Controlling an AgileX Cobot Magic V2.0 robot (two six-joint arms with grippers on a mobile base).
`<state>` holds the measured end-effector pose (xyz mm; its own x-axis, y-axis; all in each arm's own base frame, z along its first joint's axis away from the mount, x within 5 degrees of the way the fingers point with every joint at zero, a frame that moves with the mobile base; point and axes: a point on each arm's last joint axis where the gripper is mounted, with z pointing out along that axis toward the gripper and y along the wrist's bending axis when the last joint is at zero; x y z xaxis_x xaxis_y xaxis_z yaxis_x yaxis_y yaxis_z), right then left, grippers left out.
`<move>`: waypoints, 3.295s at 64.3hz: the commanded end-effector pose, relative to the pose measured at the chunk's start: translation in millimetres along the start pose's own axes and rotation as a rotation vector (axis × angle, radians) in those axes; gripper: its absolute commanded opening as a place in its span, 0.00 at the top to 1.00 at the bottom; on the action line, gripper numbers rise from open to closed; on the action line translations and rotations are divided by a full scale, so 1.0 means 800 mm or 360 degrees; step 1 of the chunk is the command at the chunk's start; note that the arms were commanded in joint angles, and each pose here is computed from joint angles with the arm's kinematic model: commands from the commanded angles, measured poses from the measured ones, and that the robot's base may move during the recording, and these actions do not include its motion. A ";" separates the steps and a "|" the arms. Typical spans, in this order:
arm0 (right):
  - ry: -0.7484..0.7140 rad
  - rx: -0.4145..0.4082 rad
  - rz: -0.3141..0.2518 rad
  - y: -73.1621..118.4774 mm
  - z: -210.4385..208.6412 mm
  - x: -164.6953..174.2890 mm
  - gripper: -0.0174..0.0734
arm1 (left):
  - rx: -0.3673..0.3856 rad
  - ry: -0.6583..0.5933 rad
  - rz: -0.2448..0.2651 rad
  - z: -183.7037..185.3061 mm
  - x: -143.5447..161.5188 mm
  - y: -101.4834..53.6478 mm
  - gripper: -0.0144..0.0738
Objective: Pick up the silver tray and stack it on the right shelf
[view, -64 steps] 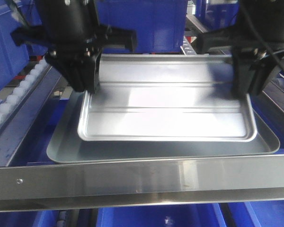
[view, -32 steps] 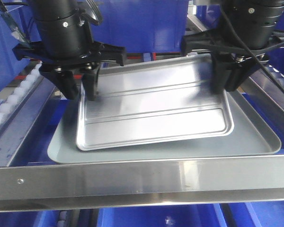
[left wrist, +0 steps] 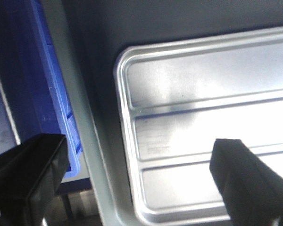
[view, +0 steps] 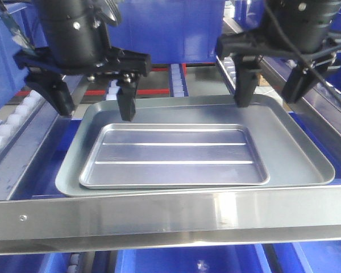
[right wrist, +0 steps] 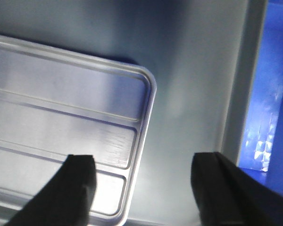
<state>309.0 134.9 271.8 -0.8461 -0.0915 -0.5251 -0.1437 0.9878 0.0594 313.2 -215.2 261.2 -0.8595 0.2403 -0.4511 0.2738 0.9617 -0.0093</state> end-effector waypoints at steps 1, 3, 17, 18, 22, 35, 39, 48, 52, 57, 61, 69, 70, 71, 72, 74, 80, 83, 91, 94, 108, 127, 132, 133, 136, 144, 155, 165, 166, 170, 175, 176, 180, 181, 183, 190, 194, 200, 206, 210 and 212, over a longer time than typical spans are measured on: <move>-0.0261 -0.0058 -0.0010 -0.001 -0.054 -0.021 0.34 | 0.0050 -0.0214 -0.0011 -0.067 -0.013 0.009 0.27; -0.0279 -0.0062 -0.0008 -0.002 -0.061 -0.021 0.37 | 0.0058 -0.0237 -0.0002 -0.076 -0.013 0.009 0.29; -0.0424 -0.0092 0.0004 -0.011 -0.114 -0.011 0.70 | 0.0119 -0.0545 0.0082 -0.159 0.017 0.022 0.61; -0.0434 -0.0093 0.0001 -0.012 -0.116 -0.009 0.72 | 0.0124 -0.0562 0.0091 -0.162 0.021 0.023 0.64; -0.0473 -0.0093 -0.0010 -0.017 -0.126 0.000 0.75 | 0.0159 -0.0640 0.0117 -0.176 0.039 0.028 0.76; -0.0539 -0.0068 -0.0092 -0.035 -0.128 0.055 0.75 | 0.0288 -0.0828 0.0200 -0.171 0.120 0.048 0.94; -0.0565 -0.0081 -0.0111 -0.039 -0.126 0.074 0.75 | 0.0345 -0.0911 0.0217 -0.167 0.142 0.053 0.95; -0.0661 -0.0139 -0.0143 -0.050 -0.119 0.127 0.75 | 0.0450 -0.1052 0.0244 -0.153 0.199 0.068 0.95; -0.0721 -0.0169 -0.0149 -0.055 -0.121 0.147 0.75 | 0.0492 -0.1117 0.0248 -0.150 0.221 0.074 0.95; -0.0804 -0.0204 -0.0152 -0.061 -0.125 0.170 0.75 | 0.0532 -0.1205 0.0245 -0.152 0.242 0.081 0.95; -0.0874 -0.0220 -0.0154 -0.066 -0.134 0.185 0.75 | 0.0547 -0.1270 0.0234 -0.160 0.254 0.088 0.95; -0.1108 -0.0228 -0.0178 -0.077 -0.167 0.205 0.75 | 0.0592 -0.1448 0.0207 -0.184 0.267 0.098 0.95; -0.1134 -0.0229 -0.0180 -0.078 -0.171 0.207 0.75 | 0.0596 -0.1466 0.0204 -0.186 0.268 0.099 0.95; -0.1162 -0.0228 -0.0184 -0.079 -0.175 0.208 0.75 | 0.0600 -0.1484 0.0201 -0.189 0.270 0.100 0.95; -0.1190 -0.0228 -0.0189 -0.080 -0.178 0.210 0.75 | 0.0604 -0.1501 0.0198 -0.191 0.271 0.101 0.95; -0.1264 -0.0227 -0.0203 -0.082 -0.188 0.213 0.75 | 0.0614 -0.1541 0.0191 -0.197 0.274 0.103 0.95; -0.1430 -0.0194 -0.0254 -0.089 -0.209 0.224 0.75 | 0.0634 -0.1631 0.0176 -0.208 0.282 0.109 0.95; -0.1472 -0.0175 -0.0272 -0.091 -0.214 0.227 0.75 | 0.0640 -0.1655 0.0172 -0.212 0.284 0.110 0.95; -0.1498 -0.0158 -0.0287 -0.093 -0.217 0.230 0.75 | 0.0644 -0.1671 0.0169 -0.214 0.286 0.111 0.95; -0.1498 -0.0158 -0.0287 -0.093 -0.217 0.230 0.75 | 0.0643 -0.1668 0.0170 -0.213 0.285 0.111 0.95; -0.1498 -0.0158 -0.0287 -0.093 -0.217 0.230 0.75 | 0.0643 -0.1668 0.0170 -0.213 0.285 0.111 0.95; -0.1498 -0.0158 -0.0287 -0.093 -0.217 0.230 0.75 | 0.0643 -0.1668 0.0170 -0.213 0.285 0.111 0.95; -0.1498 -0.0158 -0.0287 -0.093 -0.217 0.230 0.75 | 0.0652 -0.1661 0.0158 -0.212 0.286 0.111 0.95; -0.1498 -0.0158 -0.0287 -0.093 -0.217 0.230 0.75 | 0.0666 -0.1650 0.0139 -0.211 0.286 0.111 0.95; -0.1498 -0.0158 -0.0287 -0.093 -0.217 0.230 0.75 | 0.0741 -0.1609 0.0040 -0.210 0.287 0.110 0.95; -0.1498 -0.0158 -0.0287 -0.093 -0.217 0.230 0.75 | 0.0711 -0.1650 0.0061 -0.207 0.294 0.113 0.95; -0.1498 -0.0158 -0.0287 -0.093 -0.217 0.230 0.75 | 0.0468 -0.1825 0.0011 -0.182 0.318 0.131 0.95; -0.1498 -0.0158 -0.0287 -0.093 -0.217 0.230 0.75 | 0.0269 -0.1977 -0.0055 -0.147 0.340 0.143 0.95; -0.1498 -0.0158 -0.0287 -0.093 -0.217 0.230 0.75 | 0.0245 -0.1978 -0.0067 -0.142 0.343 0.144 0.95; -0.1498 -0.0158 -0.0287 -0.093 -0.217 0.230 0.75 | 0.0173 -0.2009 -0.0105 -0.129 0.350 0.148 0.95; -0.1498 -0.0158 -0.0287 -0.093 -0.217 0.230 0.75 | 0.0092 -0.2033 -0.0146 -0.117 0.357 0.152 0.95; -0.1498 -0.0158 -0.0287 -0.093 -0.217 0.230 0.75 | 0.0073 -0.2031 -0.0156 -0.114 0.358 0.153 0.95; -0.1498 -0.0158 -0.0287 -0.093 -0.217 0.230 0.75 | 0.0011 -0.1996 -0.0189 -0.111 0.360 0.157 0.95; -0.1498 -0.0158 -0.0287 -0.093 -0.217 0.230 0.75 | 0.0001 -0.1997 -0.0194 -0.111 0.360 0.157 0.95; -0.1498 -0.0158 -0.0287 -0.093 -0.217 0.230 0.75 | -0.0028 -0.1996 -0.0205 -0.111 0.360 0.159 0.95; -0.1498 -0.0158 -0.0287 -0.093 -0.217 0.230 0.75 | -0.0115 -0.2013 -0.0189 -0.112 0.361 0.161 0.95; -0.1498 -0.0158 -0.0287 -0.093 -0.217 0.230 0.75 | -0.0138 -0.2031 -0.0204 -0.114 0.363 0.162 0.95; -0.1498 -0.0158 -0.0287 -0.093 -0.217 0.230 0.75 | -0.0159 -0.2039 -0.0233 -0.114 0.367 0.164 0.95; -0.1498 -0.0158 -0.0287 -0.093 -0.217 0.230 0.75 | -0.0176 -0.2032 -0.0213 -0.114 0.371 0.163 0.95; -0.1497 -0.0158 -0.0287 -0.093 -0.216 0.230 0.75 | -0.0176 -0.2014 -0.0214 -0.113 0.371 0.163 0.95; -0.1495 -0.0157 -0.0287 -0.093 -0.216 0.230 0.75 | -0.0175 -0.2010 -0.0214 -0.113 0.371 0.163 0.95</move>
<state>75.6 20.7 302.0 -0.1621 -0.0598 -0.9850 -0.2877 0.9576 -0.0108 56.1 -6.8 205.7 0.0817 -0.0824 -0.9932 0.1269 0.9893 -0.0717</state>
